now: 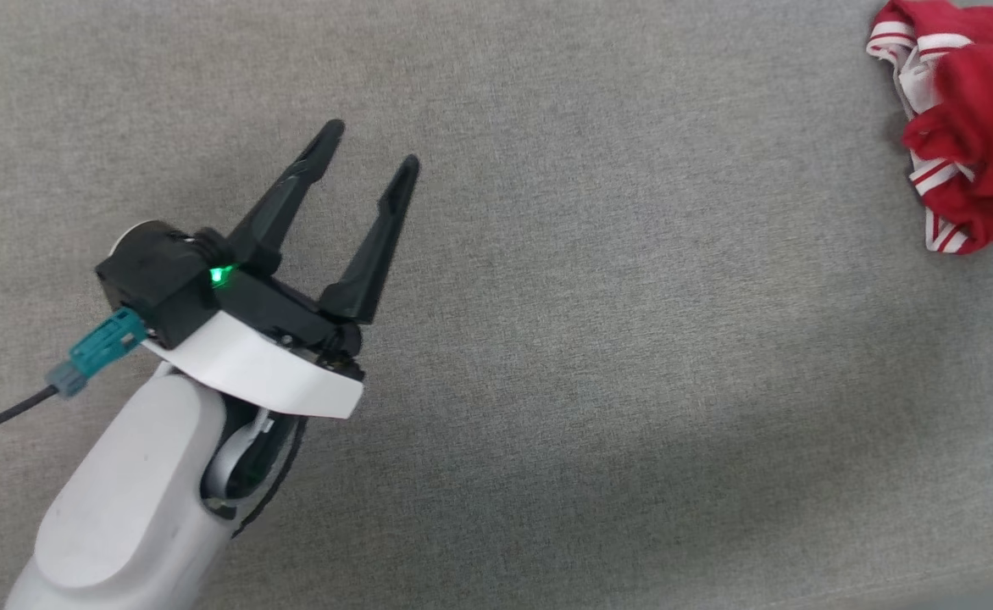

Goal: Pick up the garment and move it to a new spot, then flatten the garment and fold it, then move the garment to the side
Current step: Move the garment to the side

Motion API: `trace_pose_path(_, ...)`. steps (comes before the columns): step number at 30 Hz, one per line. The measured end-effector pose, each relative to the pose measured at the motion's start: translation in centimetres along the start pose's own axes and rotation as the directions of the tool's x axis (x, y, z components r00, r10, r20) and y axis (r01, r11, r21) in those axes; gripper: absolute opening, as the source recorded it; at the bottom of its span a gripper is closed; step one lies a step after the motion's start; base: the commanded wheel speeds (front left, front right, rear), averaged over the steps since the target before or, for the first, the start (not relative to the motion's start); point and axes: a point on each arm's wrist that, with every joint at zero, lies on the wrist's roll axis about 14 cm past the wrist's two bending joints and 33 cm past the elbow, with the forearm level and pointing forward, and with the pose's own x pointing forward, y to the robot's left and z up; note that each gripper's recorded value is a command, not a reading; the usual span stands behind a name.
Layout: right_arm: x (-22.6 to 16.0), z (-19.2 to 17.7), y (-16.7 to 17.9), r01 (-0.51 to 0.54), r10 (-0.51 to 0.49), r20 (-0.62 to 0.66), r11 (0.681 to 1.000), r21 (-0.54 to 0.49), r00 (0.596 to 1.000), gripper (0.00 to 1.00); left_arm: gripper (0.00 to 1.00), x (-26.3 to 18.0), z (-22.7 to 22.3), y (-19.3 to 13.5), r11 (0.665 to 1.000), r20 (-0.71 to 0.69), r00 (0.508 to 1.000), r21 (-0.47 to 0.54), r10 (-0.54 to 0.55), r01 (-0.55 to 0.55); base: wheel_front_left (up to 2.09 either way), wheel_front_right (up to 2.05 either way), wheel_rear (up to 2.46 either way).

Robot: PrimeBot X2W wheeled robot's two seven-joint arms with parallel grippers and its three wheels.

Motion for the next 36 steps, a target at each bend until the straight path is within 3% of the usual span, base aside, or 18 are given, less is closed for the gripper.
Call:
trace_pose_path(8,-1.5,3.7,3.0,-0.084,0.072,0.149,0.994,0.076,0.986,1.0,1.0,-1.7,2.8,1.6,0.996,0.053,0.995,0.032,0.082,-0.084,0.0,0.0,0.0)
trace_pose_path(17,-5.4,7.8,10.6,-0.293,0.238,0.357,0.95,0.107,0.903,1.0,1.0,-5.8,7.0,3.9,0.963,0.156,0.961,0.105,0.229,-0.247,0.0,0.0,0.0)
trace_pose_path(26,-9.3,7.8,15.6,-0.442,0.361,0.443,0.893,0.091,0.821,1.0,1.0,-10.3,9.2,4.8,0.917,0.21,0.915,0.133,0.344,-0.375,0.0,0.0,0.0)
trace_pose_path(36,-14.5,6.2,18.1,-0.551,0.428,0.522,0.828,0.1,0.738,1.0,1.0,-17.2,10.4,5.0,0.844,0.235,0.847,0.148,0.476,-0.515,0.0,0.0,0.0)
